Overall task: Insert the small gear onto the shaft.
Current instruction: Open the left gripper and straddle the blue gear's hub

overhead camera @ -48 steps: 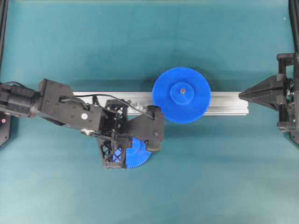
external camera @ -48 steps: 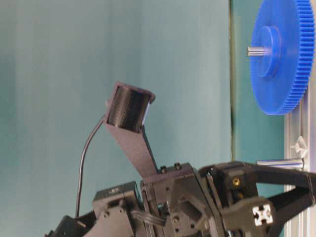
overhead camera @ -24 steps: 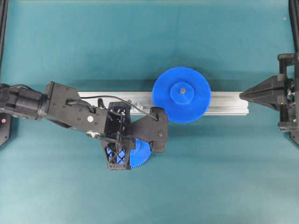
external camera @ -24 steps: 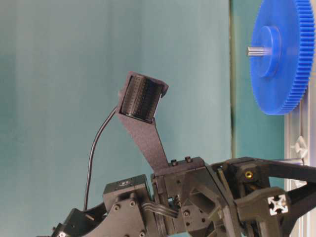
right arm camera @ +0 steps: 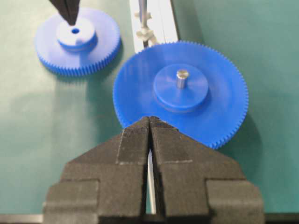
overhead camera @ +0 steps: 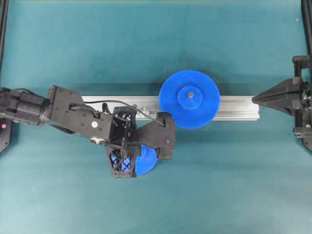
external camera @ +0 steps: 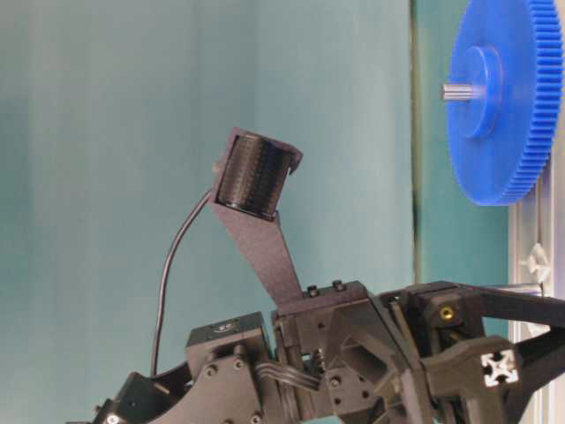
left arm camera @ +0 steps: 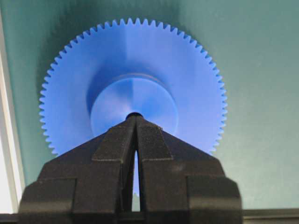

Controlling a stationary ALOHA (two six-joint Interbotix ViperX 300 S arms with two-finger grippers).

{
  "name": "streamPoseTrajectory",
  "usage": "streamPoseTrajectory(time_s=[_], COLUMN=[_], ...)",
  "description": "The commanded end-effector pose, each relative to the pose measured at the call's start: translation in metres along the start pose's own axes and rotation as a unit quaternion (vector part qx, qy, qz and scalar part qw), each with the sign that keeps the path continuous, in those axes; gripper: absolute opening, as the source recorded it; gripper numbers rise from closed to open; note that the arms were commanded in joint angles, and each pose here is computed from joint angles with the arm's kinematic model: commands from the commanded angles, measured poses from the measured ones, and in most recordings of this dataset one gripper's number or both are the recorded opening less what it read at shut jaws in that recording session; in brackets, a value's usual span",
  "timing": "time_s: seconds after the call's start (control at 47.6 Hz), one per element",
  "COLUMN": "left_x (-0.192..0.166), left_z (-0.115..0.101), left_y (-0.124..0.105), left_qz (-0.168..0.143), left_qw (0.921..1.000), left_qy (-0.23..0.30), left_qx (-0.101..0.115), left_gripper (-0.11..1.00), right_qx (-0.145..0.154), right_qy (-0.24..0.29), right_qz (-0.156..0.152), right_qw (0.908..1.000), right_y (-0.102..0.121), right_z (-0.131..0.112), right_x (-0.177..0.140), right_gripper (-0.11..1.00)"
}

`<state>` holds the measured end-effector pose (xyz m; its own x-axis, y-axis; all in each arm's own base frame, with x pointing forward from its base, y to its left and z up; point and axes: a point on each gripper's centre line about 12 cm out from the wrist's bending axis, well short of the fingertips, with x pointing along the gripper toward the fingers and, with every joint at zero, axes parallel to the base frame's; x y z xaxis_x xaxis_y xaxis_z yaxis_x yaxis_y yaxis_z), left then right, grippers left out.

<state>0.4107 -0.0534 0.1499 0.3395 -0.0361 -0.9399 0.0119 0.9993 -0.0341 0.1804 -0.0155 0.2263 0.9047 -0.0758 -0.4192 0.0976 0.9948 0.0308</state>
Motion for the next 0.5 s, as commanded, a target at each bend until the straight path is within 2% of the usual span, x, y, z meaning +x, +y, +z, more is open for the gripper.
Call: streamPoseTrajectory(time_s=[0.0, 0.483], left_x=[-0.0083, -0.0055], left_z=[0.0072, 0.0044], left_y=[-0.0025, -0.0022], left_qz=[-0.002, -0.001], left_qw=[0.9999, 0.9995], left_qy=[-0.015, -0.014], left_qx=[0.005, 0.027], left_gripper=[-0.01, 0.00], right_qx=[0.002, 0.002], right_qy=[-0.002, 0.000], right_qz=[0.000, -0.001], right_qw=[1.0000, 1.0000], right_y=[0.0001, -0.0002], right_z=[0.0023, 0.0013], right_x=[0.0004, 0.0007], right_gripper=[0.05, 0.05])
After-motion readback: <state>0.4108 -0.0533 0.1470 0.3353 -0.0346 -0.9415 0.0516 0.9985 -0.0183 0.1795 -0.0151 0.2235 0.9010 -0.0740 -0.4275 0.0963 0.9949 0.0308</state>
